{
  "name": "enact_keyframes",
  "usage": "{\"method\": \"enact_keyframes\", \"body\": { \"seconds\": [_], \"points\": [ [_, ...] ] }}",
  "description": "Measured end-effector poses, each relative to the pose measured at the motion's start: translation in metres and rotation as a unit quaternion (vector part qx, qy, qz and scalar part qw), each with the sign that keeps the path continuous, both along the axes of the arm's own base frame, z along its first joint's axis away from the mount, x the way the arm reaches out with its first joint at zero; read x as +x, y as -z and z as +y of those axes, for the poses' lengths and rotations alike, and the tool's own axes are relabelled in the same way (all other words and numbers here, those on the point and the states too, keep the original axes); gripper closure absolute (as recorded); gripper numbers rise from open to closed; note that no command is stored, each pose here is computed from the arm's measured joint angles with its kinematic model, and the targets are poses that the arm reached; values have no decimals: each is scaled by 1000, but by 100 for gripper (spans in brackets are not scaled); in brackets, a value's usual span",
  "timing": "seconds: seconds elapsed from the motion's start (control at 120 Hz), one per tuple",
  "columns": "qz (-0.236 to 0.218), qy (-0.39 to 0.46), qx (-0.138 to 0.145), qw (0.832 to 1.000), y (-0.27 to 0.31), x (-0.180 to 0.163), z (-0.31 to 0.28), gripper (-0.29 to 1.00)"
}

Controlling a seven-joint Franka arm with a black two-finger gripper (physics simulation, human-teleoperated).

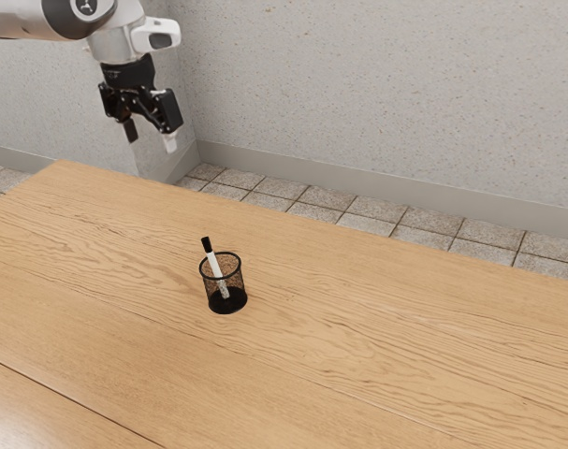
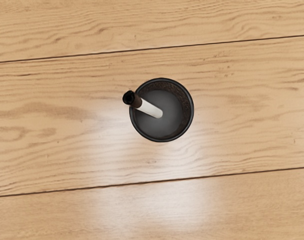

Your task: Take the marker out of the pen holder and place it to the left of the pen holder.

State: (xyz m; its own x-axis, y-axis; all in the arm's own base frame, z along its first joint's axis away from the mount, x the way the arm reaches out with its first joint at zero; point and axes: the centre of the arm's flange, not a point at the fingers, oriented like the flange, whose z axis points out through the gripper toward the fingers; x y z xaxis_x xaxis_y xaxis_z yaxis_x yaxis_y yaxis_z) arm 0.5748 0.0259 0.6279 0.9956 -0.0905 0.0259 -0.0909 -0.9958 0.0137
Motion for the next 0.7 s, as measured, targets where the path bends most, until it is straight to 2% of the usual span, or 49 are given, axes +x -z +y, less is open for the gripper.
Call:
{"method": "enact_keyframes", "body": {
  "seconds": [0.25,0.317,0.4,0.55,0.7],
  "points": [
    [-2,7,1,1000,6,3,0,0],
    [14,6,1,1000,24,9,3,0],
    [50,2,-8,999,74,23,8,0],
    [86,-25,-62,994,154,41,41,0],
    [84,-17,-84,993,201,48,38,0]
  ]
}}
